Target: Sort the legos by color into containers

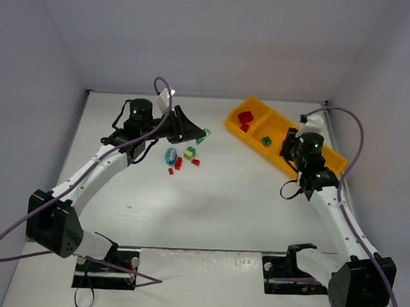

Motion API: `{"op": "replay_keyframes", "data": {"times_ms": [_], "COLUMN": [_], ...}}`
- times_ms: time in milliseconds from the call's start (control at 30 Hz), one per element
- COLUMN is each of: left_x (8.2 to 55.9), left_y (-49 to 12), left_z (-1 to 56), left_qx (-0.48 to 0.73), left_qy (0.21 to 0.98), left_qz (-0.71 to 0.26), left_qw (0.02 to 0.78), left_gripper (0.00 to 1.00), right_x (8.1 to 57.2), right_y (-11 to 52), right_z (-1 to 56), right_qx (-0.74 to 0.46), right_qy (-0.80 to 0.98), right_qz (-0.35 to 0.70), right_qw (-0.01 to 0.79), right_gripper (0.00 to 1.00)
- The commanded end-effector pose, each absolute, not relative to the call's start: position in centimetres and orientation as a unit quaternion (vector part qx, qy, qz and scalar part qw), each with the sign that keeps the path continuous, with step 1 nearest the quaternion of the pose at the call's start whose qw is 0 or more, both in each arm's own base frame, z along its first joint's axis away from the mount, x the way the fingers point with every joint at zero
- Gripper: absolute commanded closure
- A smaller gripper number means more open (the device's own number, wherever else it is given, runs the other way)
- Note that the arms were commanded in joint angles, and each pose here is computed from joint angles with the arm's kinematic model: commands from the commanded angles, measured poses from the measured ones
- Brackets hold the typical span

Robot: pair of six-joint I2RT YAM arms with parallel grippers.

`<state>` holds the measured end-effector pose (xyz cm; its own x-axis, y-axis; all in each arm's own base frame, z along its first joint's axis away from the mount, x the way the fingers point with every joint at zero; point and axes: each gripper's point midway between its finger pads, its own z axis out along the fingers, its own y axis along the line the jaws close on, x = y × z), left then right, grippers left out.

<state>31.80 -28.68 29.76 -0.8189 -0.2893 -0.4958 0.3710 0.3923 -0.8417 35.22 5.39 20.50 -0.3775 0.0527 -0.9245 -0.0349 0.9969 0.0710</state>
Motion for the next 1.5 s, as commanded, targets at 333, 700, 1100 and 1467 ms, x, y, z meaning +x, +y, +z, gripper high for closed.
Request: {"op": "replay_keyframes", "data": {"times_ms": [333,700,1100,1467], "left_x": [29.6,29.6,30.8,33.9], "left_y": [-26.2,-26.2,-27.5,-30.1], "left_z": [31.2,30.9,30.7,32.3], "left_qx": [0.076,0.079,0.077,0.027], "left_qy": [0.778,0.782,0.779,0.746], "left_qz": [-0.507,-0.502,-0.514,-0.571], "left_qw": [0.363,0.360,0.352,0.342], "left_gripper": [1.00,1.00,1.00,1.00], "right_x": [36.3,37.4,37.3,37.0], "right_y": [-9.9,-12.0,-11.0,6.1], "right_z": [16.1,12.0,13.7,26.1], "right_qx": [0.338,0.373,0.363,0.041], "right_qy": [0.811,0.826,0.821,0.784], "right_qz": [-0.057,-0.048,-0.026,0.197], "right_qw": [0.475,0.419,0.440,0.588], "right_gripper": [0.96,0.66,0.52,0.43]}}
